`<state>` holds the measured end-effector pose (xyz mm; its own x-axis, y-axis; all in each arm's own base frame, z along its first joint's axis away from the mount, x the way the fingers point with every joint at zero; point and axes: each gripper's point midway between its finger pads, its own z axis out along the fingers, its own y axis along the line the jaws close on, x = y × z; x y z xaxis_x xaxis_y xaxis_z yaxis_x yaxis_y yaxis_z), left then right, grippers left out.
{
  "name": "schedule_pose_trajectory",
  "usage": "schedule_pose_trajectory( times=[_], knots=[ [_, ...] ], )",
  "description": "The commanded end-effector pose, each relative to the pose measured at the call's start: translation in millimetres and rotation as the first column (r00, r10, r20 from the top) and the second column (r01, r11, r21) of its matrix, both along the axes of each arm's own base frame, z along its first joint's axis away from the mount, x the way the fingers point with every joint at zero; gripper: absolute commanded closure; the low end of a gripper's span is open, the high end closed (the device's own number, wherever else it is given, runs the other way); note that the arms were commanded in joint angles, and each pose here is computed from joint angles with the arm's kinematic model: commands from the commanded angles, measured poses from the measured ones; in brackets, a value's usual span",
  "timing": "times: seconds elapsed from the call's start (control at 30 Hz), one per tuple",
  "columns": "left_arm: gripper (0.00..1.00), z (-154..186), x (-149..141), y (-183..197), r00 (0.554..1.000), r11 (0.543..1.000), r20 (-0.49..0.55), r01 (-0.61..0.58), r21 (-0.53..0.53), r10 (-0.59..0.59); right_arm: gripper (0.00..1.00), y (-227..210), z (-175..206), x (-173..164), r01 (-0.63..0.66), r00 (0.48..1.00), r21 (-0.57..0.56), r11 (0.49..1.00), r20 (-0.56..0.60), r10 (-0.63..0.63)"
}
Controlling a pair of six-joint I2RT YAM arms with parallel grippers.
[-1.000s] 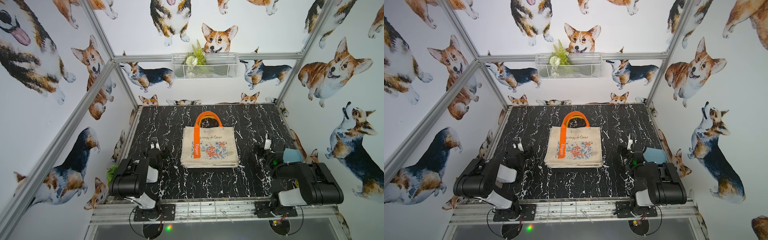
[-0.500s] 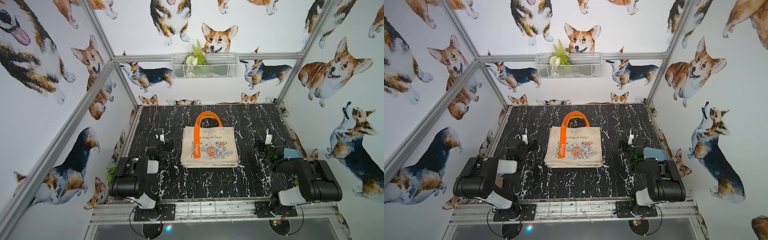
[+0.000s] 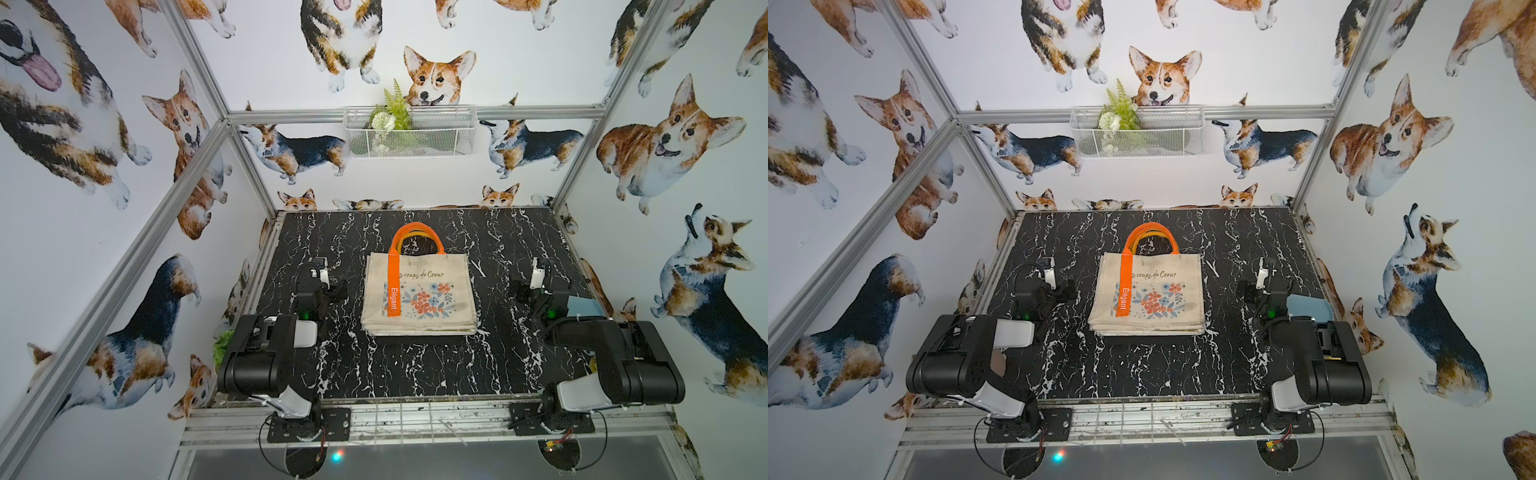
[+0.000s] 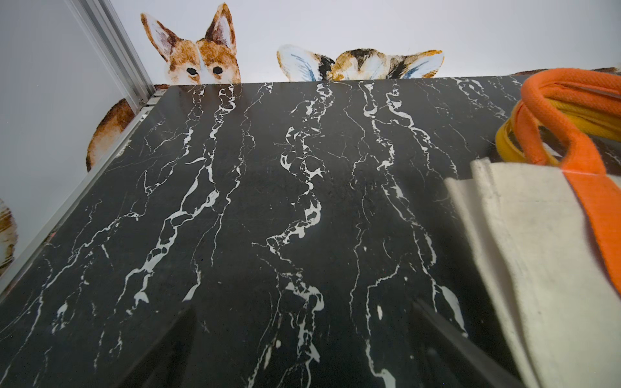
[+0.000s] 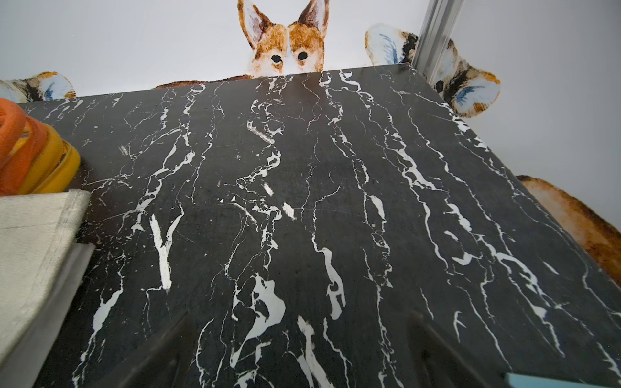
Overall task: Put away the canvas bag
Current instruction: Reset both arms
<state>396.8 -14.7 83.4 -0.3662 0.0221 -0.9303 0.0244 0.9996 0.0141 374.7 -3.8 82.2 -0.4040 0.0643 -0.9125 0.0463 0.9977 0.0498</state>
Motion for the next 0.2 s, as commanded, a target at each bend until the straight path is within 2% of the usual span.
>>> schedule_pose_trajectory(
  times=[0.0, 0.17],
  knots=[
    [0.00, 2.6, 5.0, -1.8, 1.000, 1.000, 0.004, 0.009, 0.025, -0.009, 0.01, 1.4, 5.8, 3.1, -0.008, 1.000, 0.003, 1.000, 0.024, 0.008],
    [0.00, 4.8, 3.3, -1.0, 1.000, 1.000, 0.015, 0.013, 0.012, -0.013, 0.01, 1.5, 5.9, 3.2, -0.008, 1.000, 0.002, 1.000, 0.024, 0.008]
  ],
)
